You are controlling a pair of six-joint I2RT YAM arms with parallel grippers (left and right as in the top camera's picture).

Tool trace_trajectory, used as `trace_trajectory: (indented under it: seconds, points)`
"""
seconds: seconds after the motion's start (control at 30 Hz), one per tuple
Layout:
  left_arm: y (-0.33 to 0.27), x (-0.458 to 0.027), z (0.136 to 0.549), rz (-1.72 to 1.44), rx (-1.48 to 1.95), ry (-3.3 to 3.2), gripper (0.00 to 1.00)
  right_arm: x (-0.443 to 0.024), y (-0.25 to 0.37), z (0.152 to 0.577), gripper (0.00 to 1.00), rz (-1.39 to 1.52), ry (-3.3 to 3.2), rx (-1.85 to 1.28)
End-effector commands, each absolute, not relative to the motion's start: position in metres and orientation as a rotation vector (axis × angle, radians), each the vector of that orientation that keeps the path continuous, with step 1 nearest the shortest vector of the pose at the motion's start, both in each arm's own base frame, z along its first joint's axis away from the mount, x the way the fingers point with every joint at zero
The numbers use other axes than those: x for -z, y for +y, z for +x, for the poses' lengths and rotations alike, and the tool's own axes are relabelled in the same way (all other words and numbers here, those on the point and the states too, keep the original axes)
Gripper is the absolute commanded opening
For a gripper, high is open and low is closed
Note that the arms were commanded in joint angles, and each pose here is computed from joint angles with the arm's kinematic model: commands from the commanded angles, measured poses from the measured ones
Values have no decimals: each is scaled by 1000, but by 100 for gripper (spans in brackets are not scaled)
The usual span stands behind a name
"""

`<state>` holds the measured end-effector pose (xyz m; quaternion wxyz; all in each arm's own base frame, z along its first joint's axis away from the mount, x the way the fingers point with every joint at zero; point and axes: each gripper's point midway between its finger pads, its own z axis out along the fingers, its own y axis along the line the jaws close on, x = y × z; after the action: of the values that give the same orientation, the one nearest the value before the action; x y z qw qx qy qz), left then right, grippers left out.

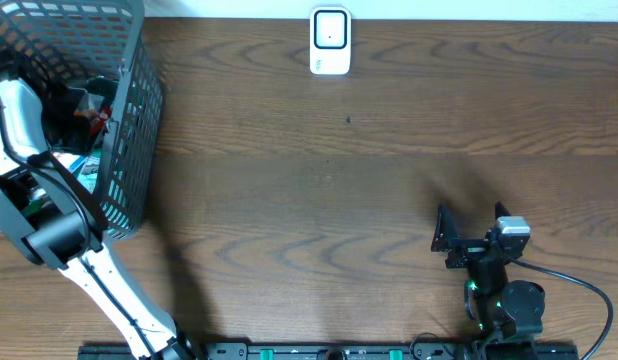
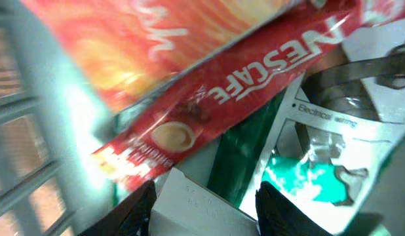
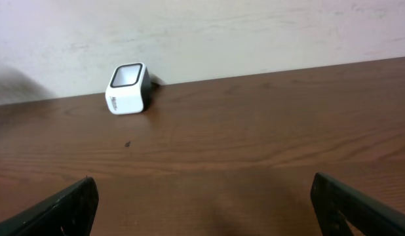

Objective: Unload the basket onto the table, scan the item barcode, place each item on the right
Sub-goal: 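Grasp the white Panadol box in the basket with the left gripper, then lift the box out and carry it toward the white scanner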

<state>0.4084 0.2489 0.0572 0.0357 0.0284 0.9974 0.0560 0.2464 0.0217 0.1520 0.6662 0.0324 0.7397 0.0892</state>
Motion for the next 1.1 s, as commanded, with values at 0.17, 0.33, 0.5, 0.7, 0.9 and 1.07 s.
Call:
trace_trajectory:
  seconds: [0.17,0.33,0.5,0.7,0.9,1.07]
  points:
    - [258,-143,413,-53,-320,2886,45,-151,21,246,99,82,1674,-209]
    - [252,-190,418,-115,-363,2755,45,-151,21,246,99,82,1673,-209]
    - [222,-254,431,-31,-402,2580,45,-151,21,246,99,82,1674,-209]
    - [160,-343,438,112,-447,2325,45,-151,21,246,99,82,1673,-209]
    - [82,-413,429,271,-412,2109,46,-151,21,246,99,82,1674,-209]
    - [-10,-424,423,490,-262,2036,46,-151,21,246,99,83,1673,-208]
